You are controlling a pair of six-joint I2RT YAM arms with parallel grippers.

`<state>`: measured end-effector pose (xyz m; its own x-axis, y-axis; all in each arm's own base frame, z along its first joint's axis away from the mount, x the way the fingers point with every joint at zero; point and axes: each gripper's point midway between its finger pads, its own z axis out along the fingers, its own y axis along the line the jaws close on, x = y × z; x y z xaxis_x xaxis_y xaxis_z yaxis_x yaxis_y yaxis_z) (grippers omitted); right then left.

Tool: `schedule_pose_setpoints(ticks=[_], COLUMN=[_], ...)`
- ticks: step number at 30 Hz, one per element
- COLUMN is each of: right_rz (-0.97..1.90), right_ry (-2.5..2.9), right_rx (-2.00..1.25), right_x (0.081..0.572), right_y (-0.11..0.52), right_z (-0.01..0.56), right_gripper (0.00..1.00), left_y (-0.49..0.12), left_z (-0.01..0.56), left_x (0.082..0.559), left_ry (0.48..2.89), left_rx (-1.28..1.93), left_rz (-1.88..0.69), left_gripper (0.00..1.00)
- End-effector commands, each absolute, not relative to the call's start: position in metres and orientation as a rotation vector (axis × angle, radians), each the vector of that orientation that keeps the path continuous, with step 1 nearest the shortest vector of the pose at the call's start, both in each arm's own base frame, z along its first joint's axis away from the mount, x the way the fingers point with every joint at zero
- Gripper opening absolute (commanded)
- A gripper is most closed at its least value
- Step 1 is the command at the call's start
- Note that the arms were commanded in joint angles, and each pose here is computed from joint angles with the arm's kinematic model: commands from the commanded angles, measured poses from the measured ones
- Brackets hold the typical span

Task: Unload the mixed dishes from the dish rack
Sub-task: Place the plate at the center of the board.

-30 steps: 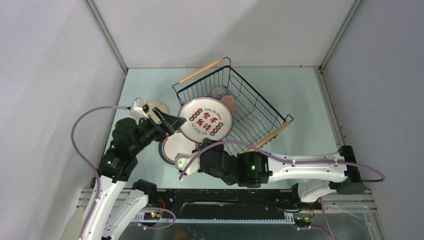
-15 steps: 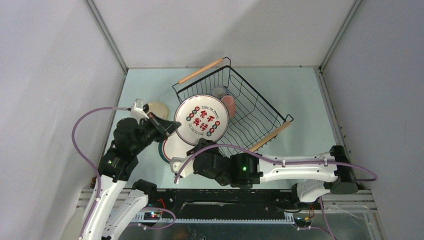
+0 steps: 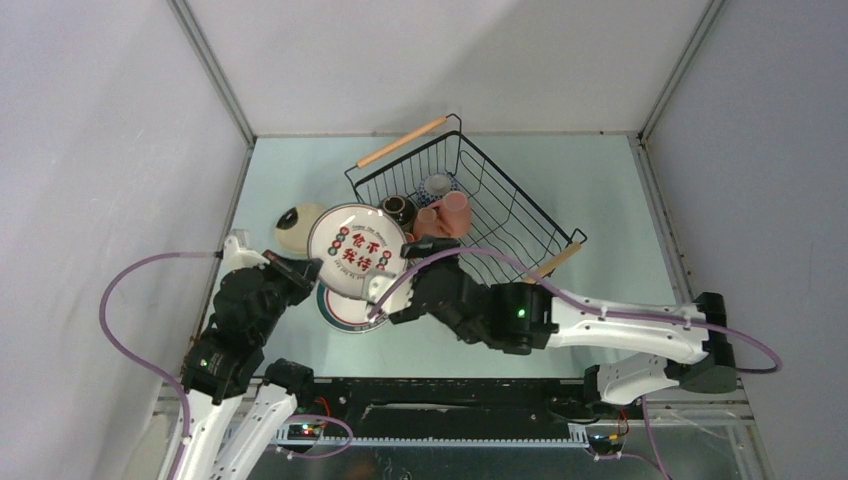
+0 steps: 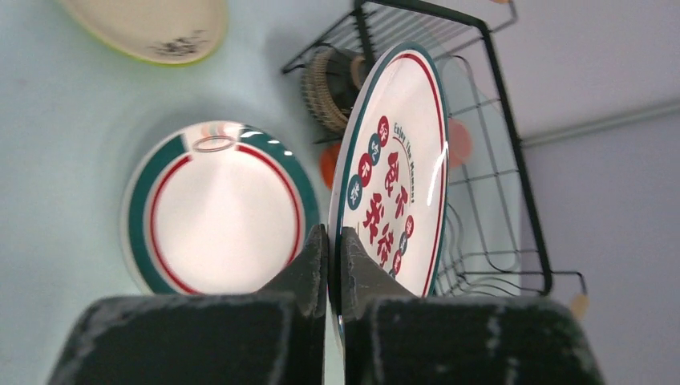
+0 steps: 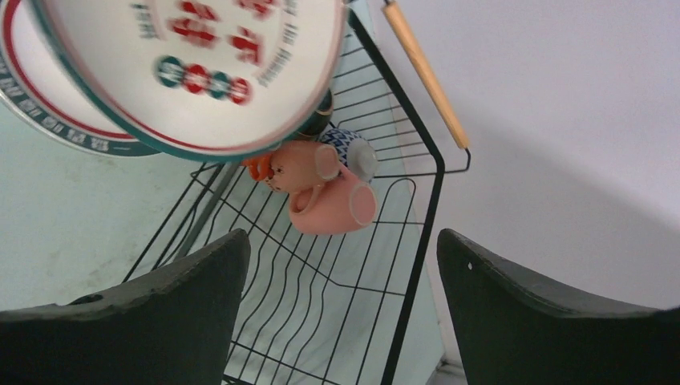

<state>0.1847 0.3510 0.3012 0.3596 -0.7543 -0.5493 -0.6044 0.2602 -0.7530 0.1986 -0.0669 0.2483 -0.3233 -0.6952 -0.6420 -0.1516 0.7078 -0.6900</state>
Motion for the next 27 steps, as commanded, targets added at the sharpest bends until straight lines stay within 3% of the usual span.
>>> schedule_pose_setpoints(ticks=[1, 8, 21, 23, 27], right_rz=[-0.023, 0.063, 0.191, 0.203, 0.214], right_ry=[1.406, 1.522, 1.752, 1.785, 1.848], right_rx=[-1.219, -1.056, -0.798, -0.779, -0.73], right_x=[0.197, 0.216, 0.243, 0.245, 0.251], right_y=[0.334, 0.305, 0.263, 0.258, 0.249], right_z=[0.337, 0.346, 0.334, 0.329, 0.32], right_gripper=[0.95, 0.99, 1.0, 1.0, 1.0], left_y=[-0.028, -0.007, -0.042, -0.043, -0.046], left_z=[0.252, 0.232, 0.16, 0.151, 0.135], left_x=[0.194, 0.185, 0.208, 0.209, 0.208], left_ry=[1.72, 1.689, 1.97, 1.999, 2.044], left_rx=[-0.798, -0.88, -0.821, -0.815, -0.803], left_rz=[-0.489, -0.4, -0.388, -0.373, -0.357], left_gripper=[0.0, 0.0, 0.02, 0.04, 0.2])
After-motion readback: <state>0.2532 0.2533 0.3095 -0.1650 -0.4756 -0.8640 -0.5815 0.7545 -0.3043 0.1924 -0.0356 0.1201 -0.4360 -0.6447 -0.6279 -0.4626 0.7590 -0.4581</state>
